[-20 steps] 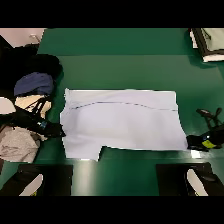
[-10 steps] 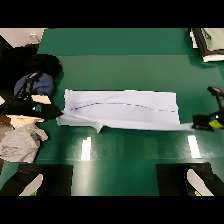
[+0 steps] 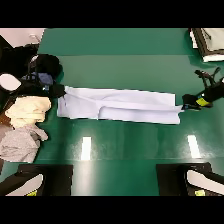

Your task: Fold the shirts.

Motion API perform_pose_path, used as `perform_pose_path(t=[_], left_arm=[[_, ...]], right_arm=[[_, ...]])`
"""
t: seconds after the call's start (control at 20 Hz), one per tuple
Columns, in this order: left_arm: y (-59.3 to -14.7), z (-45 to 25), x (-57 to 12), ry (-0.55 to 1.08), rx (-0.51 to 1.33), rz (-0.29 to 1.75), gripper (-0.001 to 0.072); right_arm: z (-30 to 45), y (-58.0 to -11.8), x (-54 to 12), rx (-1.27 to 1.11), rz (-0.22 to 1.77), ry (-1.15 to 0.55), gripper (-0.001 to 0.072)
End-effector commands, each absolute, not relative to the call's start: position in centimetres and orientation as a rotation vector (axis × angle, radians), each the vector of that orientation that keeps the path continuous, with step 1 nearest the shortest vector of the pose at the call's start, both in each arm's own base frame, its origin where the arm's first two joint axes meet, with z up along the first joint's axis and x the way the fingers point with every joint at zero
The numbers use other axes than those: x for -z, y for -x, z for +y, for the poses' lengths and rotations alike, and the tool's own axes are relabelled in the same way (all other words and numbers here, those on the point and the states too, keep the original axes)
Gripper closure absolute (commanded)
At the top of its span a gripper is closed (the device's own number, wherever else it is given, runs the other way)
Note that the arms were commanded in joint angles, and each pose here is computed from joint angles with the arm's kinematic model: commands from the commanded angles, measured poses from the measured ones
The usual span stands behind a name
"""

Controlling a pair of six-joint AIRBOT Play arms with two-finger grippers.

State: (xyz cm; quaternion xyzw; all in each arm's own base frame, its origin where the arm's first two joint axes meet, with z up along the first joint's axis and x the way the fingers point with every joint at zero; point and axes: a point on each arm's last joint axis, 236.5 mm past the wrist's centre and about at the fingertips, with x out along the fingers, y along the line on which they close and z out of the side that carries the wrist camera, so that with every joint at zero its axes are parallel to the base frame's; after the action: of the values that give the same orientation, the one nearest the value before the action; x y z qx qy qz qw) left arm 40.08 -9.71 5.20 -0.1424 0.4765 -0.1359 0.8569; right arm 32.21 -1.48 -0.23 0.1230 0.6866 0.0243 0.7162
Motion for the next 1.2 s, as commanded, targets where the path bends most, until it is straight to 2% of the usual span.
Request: perform_pose_path(t=[0.0, 0.1, 0.15, 0.2, 0.25, 0.35, 0.45, 0.5, 0.6, 0.65, 0.8, 0.95, 1.15], left_arm=[[-43.8, -9.3, -4.3, 0.318, 0.253, 0.968, 0.0684], [-45.2, -9.2, -3.4, 0.35, 0.227, 0.971, 0.0683], [-45.8, -9.1, -3.3, 0.381, 0.206, 0.966, 0.0659], [-46.3, -9.0, -3.6, 0.393, 0.197, 0.953, 0.0379], [-46.8, -9.0, -4.2, 0.394, 0.196, 0.93, 0.0072], [-47.5, -9.1, -5.8, 0.387, 0.207, 0.902, 0.0042], [-47.0, -9.6, -6.8, 0.377, 0.235, 0.929, 0.0043], [-46.3, -9.9, -6.9, 0.366, 0.255, 0.961, 0.0075], [-44.9, -10.4, -6.3, 0.34, 0.289, 1.022, 0.0576], [-44.4, -10.5, -6.0, 0.306, 0.314, 1.04, 0.0684], [-43.2, -10.9, -5.6, 0.301, 0.339, 1.092, 0.0684], [-43.1, -11.0, -5.6, 0.306, 0.343, 1.098, 0.0684], [-43.2, -11.1, -5.4, 0.312, 0.343, 1.097, 0.0684]], right_arm=[[-0.8, -36.4, 1.2, -0.057, 1.477, -0.316, 0.0695], [0.6, -40.1, 0.5, -0.101, 1.368, -0.45, 0.0695], [1.3, -41.9, -0.1, -0.125, 1.307, -0.536, 0.0649], [1.6, -43.2, -0.6, -0.141, 1.268, -0.598, 0.0391], [1.4, -44.1, -1.0, -0.146, 1.247, -0.63, 0.0198], [0.4, -44.1, -1.5, -0.15, 1.242, -0.621, 0.0197], [-0.7, -42.6, -2.0, -0.187, 1.265, -0.585, 0.0198], [-1.2, -41.3, -1.8, -0.204, 1.29, -0.575, 0.0199], [-2.0, -38.4, -0.4, -0.234, 1.354, -0.579, 0.0199], [-2.6, -37.1, 0.6, -0.232, 1.378, -0.598, 0.0198], [-3.5, -34.9, 3.5, -0.23, 1.395, -0.721, 0.0197], [-2.6, -34.8, 5.9, -0.257, 1.383, -0.869, 0.0198], [0.3, -35.4, 8.1, -0.328, 1.42, -0.891, 0.0199]])
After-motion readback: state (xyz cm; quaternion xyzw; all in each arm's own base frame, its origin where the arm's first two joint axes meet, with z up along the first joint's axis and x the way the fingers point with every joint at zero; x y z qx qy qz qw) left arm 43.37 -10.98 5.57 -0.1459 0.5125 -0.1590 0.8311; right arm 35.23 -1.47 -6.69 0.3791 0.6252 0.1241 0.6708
